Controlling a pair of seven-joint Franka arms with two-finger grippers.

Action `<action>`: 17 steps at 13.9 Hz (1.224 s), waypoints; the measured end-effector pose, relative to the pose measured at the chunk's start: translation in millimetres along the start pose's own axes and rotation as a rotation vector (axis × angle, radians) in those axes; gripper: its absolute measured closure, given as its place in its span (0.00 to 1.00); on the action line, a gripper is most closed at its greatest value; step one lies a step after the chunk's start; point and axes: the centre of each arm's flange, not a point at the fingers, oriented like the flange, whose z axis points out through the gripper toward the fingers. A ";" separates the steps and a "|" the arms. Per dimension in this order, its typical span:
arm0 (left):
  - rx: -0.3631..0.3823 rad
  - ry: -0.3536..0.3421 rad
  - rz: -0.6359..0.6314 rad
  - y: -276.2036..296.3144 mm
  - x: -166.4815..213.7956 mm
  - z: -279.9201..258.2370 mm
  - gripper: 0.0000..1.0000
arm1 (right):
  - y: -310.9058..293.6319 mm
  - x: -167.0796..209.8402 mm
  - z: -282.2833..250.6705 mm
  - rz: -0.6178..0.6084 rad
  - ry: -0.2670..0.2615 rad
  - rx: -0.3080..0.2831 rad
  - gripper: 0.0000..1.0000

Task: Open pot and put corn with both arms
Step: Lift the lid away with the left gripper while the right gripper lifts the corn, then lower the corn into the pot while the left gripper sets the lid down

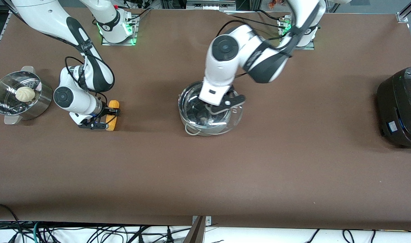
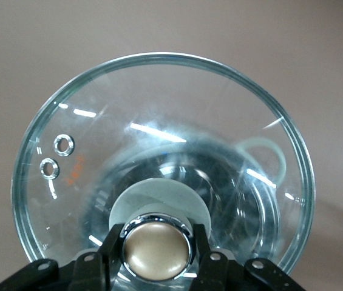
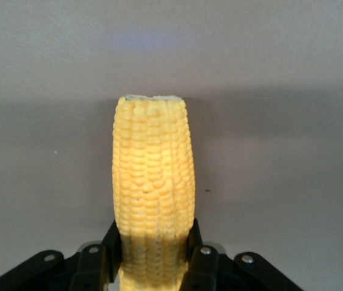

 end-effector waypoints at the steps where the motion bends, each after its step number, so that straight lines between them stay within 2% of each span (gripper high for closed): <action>1: 0.002 0.012 0.035 -21.7 20.7 -24.6 0.50 | -0.7 4.3 -7.5 -0.005 0.004 0.001 0.56; 4: 0.017 0.000 0.192 -110.2 80.7 -61.6 0.50 | -5.2 25.0 -62.4 -0.011 -0.037 -0.003 0.56; 6: 0.061 -0.030 0.271 -173.4 111.3 -51.3 0.50 | -17.7 35.6 -116.0 -0.030 -0.079 -0.004 0.62; 8: 0.105 -0.078 0.340 -228.0 135.1 -27.7 0.50 | -59.4 35.9 -162.4 -0.101 -0.091 0.006 0.68; 10: 0.117 -0.111 0.399 -273.0 159.3 -5.0 0.50 | -118.5 26.8 -190.7 -0.162 -0.071 0.016 0.68; 13: 0.103 -0.100 0.496 -330.5 187.1 31.8 0.50 | -215.1 -3.2 -196.5 -0.120 -0.051 0.008 0.68; 15: 0.083 -0.066 0.540 -356.8 191.2 66.2 0.50 | -289.6 -27.3 -189.6 -0.078 -0.025 0.013 0.68; 17: 0.068 -0.038 0.572 -372.1 179.2 111.6 0.50 | -361.6 -47.6 -172.4 -0.049 0.018 0.049 0.68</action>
